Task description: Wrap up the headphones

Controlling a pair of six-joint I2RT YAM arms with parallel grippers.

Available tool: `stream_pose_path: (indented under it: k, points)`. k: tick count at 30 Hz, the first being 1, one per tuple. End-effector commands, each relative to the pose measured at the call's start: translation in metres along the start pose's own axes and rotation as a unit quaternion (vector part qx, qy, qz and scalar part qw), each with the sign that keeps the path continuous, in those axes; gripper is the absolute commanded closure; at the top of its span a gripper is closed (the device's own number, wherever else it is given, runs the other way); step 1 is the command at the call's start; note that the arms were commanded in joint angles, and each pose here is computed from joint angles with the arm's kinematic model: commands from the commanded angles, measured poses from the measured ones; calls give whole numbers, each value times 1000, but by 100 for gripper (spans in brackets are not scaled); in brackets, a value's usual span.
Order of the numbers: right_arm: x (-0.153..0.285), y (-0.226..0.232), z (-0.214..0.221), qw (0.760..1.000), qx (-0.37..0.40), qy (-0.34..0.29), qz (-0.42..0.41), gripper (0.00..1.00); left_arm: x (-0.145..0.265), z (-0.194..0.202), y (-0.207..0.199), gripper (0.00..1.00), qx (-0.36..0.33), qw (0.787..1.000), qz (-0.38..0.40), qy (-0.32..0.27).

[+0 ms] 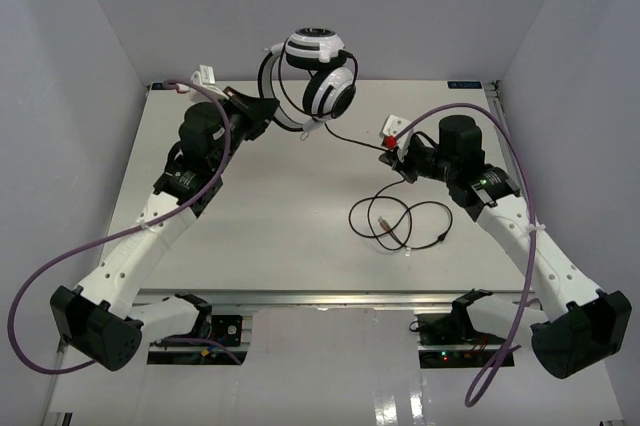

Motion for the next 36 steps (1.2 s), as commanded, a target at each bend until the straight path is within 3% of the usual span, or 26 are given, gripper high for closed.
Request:
stream_pose_path:
  k: [1, 10, 17, 22, 27, 36]
  points:
    - [23, -5, -21, 991, 113, 66, 34, 92, -8, -11, 19, 100, -17, 999, -9, -47]
    - [28, 3, -40, 972, 215, 94, 17, 92, -28, 11, 89, 100, -82, 992, -84, -37]
    - [31, -20, -49, 946, 289, 133, 58, 92, -39, 40, 134, 100, -118, 985, -124, 18]
    - [25, -14, -60, 943, 309, 114, 36, 92, -39, 61, 158, 100, -132, 979, -140, 63]
    - [12, 7, -66, 944, 316, 90, -11, 92, -40, 77, 170, 100, -133, 976, -145, 95]
    - [7, -13, -73, 934, 339, 110, 13, 91, -43, 111, 176, 100, -174, 962, -128, 167]
Point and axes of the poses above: each gripper's point midway between its finger pads, its own x axis back along the fingers, its own y axis along the line the jaws close on, z = x × y, the point moved 1 cm from there along x, back along the fingers, and after that the axes turned 13 degrees about x, right-handed, at the moved point
